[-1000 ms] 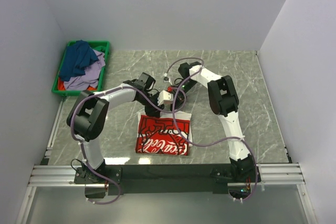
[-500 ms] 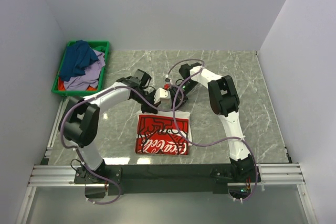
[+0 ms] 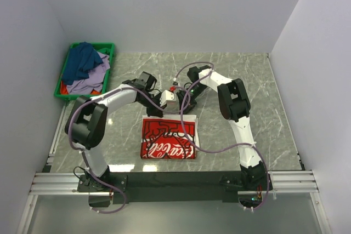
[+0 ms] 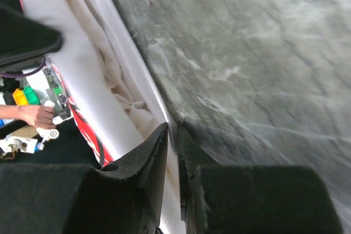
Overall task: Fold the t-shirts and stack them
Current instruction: Fold the tshirt
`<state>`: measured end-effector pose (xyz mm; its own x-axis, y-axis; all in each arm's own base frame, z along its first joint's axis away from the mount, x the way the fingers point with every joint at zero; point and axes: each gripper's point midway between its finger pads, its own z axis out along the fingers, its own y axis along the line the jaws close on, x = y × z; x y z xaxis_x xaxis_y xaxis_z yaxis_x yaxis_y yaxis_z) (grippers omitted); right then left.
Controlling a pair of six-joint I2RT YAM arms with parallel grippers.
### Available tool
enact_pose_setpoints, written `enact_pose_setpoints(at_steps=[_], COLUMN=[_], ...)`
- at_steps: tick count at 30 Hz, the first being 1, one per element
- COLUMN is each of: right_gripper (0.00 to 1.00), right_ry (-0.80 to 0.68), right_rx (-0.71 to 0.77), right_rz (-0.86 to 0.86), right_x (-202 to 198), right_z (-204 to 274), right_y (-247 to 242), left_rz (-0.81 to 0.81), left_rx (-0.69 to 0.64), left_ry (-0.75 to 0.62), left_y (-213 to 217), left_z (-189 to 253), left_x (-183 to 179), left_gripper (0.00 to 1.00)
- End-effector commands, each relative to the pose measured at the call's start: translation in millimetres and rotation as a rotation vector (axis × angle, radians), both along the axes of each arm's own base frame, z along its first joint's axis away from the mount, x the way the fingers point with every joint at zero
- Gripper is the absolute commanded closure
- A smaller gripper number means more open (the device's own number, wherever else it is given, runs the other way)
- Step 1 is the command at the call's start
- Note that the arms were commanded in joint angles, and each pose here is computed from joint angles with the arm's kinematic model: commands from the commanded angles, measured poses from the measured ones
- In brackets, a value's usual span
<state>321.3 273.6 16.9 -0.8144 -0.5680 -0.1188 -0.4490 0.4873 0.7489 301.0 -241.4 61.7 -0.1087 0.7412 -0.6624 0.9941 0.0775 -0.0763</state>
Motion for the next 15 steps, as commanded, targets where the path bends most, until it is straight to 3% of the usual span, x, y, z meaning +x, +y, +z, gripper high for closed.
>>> enact_pose_setpoints(at_steps=[1, 9, 15], right_gripper=[0.79, 0.72, 0.63], right_ry=[-0.170, -0.387, -0.452], right_rx=[-0.069, -0.136, -0.106], right_rz=[-0.021, -0.149, -0.224], right_x=[36, 111, 112], right_z=[3, 48, 101], right_y=[-18, -63, -82], left_rz=[0.017, 0.077, 0.240], left_rx=[-0.022, -0.021, -0.028], left_ry=[-0.081, -0.068, -0.021], left_y=[-11, -19, -10], left_z=[6, -3, 7], left_x=[31, 52, 74], left_gripper=[0.99, 0.99, 0.85])
